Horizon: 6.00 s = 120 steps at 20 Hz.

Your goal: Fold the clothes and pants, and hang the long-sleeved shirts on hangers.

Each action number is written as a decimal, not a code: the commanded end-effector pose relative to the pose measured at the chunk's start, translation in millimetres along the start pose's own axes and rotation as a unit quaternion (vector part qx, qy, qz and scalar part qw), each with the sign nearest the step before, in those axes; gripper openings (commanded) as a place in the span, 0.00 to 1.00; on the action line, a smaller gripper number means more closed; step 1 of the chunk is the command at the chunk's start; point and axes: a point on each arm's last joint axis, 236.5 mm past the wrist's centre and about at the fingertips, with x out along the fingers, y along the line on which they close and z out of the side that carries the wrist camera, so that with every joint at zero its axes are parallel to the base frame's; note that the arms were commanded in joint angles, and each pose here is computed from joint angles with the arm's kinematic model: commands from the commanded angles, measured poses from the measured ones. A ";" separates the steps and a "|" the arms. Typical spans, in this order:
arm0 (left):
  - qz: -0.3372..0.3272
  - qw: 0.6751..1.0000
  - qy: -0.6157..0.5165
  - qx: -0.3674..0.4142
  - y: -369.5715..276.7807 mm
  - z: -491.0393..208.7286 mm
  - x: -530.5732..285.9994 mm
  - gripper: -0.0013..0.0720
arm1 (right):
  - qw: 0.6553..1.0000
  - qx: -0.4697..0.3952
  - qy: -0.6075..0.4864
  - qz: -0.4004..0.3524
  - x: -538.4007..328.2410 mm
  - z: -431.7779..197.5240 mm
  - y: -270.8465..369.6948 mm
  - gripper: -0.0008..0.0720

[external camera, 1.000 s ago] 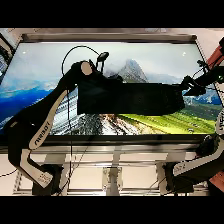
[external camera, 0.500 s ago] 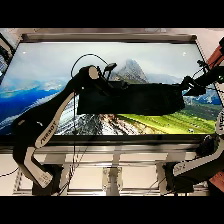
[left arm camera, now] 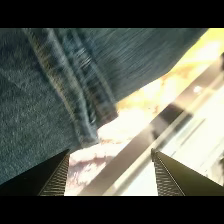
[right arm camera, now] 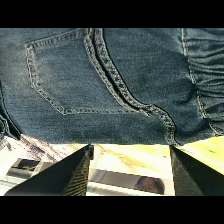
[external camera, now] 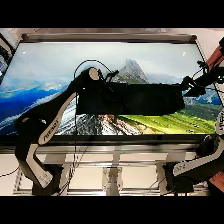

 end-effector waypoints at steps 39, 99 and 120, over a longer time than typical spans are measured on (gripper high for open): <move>0.078 0.961 -0.105 -0.242 246.9 -57.2 -88.0 0.08 | 0.986 -0.137 -0.097 -0.008 -71.4 -19.9 62.5 0.75; -0.059 0.976 -0.207 0.046 -65.2 54.9 -67.5 0.81 | 0.974 -0.202 -0.100 0.009 -44.0 -19.1 135.8 0.76; 0.349 0.935 0.001 -0.061 161.3 -173.4 -141.9 0.81 | 0.928 -0.372 0.034 0.016 202.3 -29.0 228.8 0.97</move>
